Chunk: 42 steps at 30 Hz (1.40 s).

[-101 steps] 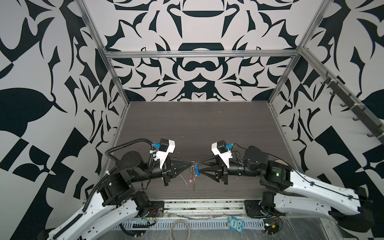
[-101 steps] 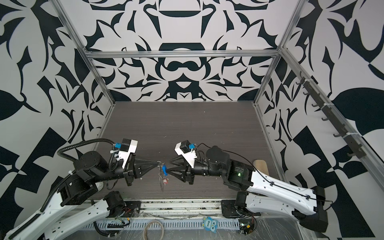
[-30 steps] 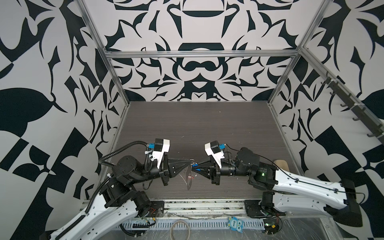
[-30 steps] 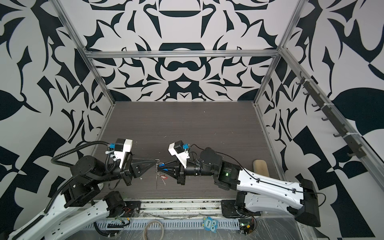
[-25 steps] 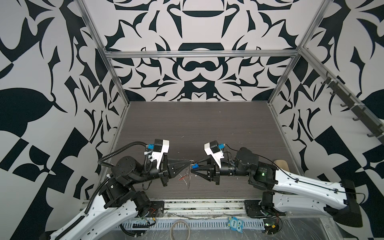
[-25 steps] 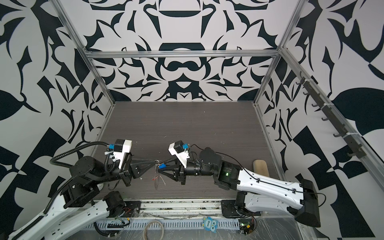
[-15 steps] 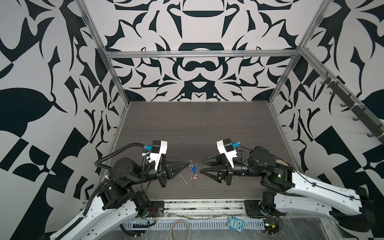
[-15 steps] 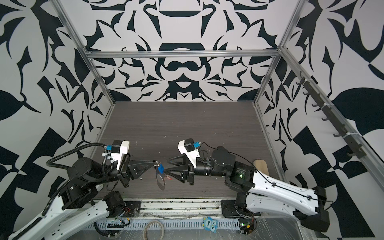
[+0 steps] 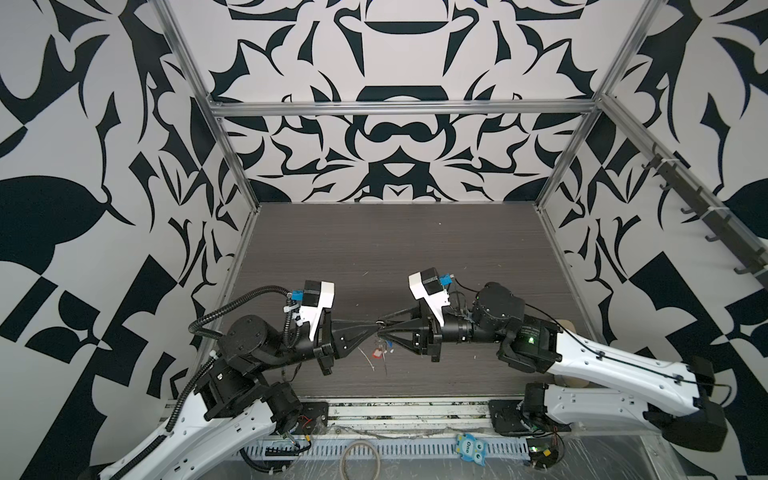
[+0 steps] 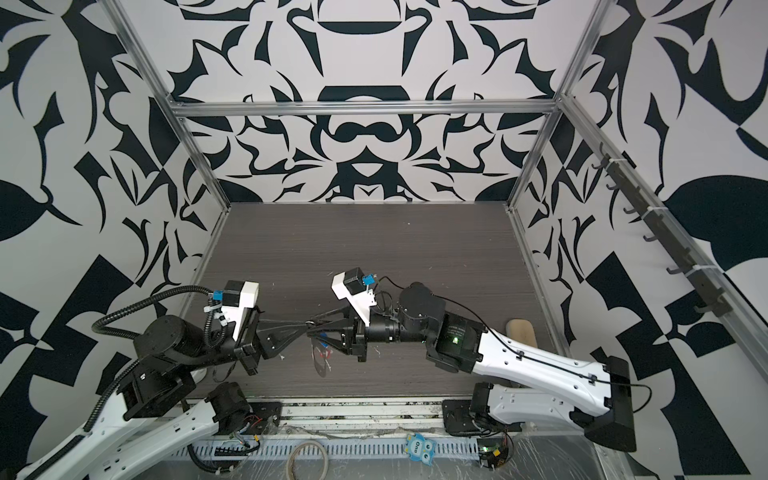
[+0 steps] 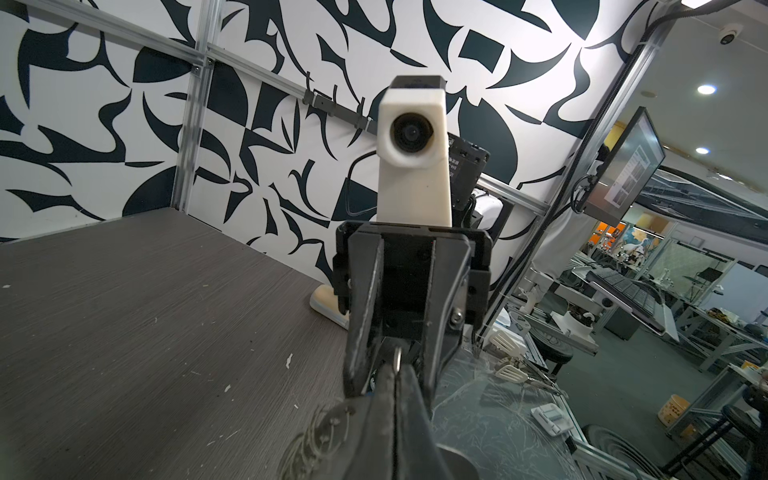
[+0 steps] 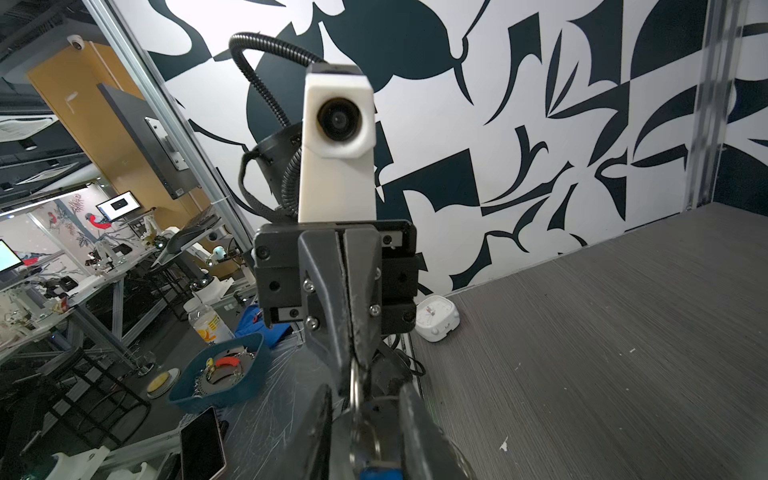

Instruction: Remove the keys from the keyring

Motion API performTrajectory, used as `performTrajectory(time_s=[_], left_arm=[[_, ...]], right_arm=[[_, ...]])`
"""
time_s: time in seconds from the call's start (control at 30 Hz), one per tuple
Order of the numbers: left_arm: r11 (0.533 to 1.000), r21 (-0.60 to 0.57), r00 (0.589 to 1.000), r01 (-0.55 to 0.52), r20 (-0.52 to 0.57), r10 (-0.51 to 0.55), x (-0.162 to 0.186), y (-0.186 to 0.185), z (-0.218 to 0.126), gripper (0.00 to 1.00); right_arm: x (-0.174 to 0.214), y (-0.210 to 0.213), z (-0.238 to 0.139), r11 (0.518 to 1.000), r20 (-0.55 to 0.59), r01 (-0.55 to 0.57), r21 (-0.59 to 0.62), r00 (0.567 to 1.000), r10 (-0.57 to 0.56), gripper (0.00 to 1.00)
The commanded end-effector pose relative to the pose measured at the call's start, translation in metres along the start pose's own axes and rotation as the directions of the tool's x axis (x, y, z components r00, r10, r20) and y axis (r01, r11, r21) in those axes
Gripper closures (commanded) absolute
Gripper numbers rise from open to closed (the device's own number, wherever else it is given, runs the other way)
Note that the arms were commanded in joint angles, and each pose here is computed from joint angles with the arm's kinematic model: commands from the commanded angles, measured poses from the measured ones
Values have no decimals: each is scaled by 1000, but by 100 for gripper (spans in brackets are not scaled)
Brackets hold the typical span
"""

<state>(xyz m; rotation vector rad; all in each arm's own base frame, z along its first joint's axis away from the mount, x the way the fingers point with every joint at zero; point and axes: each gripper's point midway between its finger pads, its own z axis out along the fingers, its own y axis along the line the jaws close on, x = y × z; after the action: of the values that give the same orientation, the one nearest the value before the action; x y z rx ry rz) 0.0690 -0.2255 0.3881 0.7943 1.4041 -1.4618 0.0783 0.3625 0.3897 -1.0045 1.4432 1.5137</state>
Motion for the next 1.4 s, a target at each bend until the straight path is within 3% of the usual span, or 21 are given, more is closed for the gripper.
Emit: performTrajectory(time_s=[0.0,0.2,0.47,0.63,0.8,0.83,0.93,1.0,1.23,1.37], left_arm=[[999,8,999,-33,41,32,-9,-5,-4,100],[999,6,998,-35,47,35,-11,-5,-4,100],[999,0,998,-39,59,39,-13,-5,-6,100],[999,0,998,-35,54,35,-12,-5,-5,100],[1000,-15,999,-14,29,15,-10,-2,-4,100],[1000,-20,1000,-9,22,9,-8,-2,-4,96],[999,-33,1000,7,-11,-8,-3,-1,-7,63],[998,-53,998,19,-51,-22,2,1,-8,55],[992,-111,959,66,-267,-94,24,8,0,54],[990,-124,939,71,-326,-108,27,9,3,54]], right_arm=[[-21,17,-7,998,77,31,-56,997,-27,73],[-14,12,-4,999,59,16,-52,998,-13,83],[-7,8,-5,999,50,7,-34,999,-5,86],[-7,7,-6,1000,49,8,-28,999,-6,100],[-7,5,-12,1000,34,0,6,999,-1,100],[-6,5,-13,1000,22,-6,15,1000,6,100],[1,3,-17,998,-51,-25,49,998,28,100],[8,4,-20,997,-128,-24,68,991,32,100],[19,8,-28,995,-320,-16,101,946,48,100],[21,7,-30,993,-399,-2,120,916,50,100]])
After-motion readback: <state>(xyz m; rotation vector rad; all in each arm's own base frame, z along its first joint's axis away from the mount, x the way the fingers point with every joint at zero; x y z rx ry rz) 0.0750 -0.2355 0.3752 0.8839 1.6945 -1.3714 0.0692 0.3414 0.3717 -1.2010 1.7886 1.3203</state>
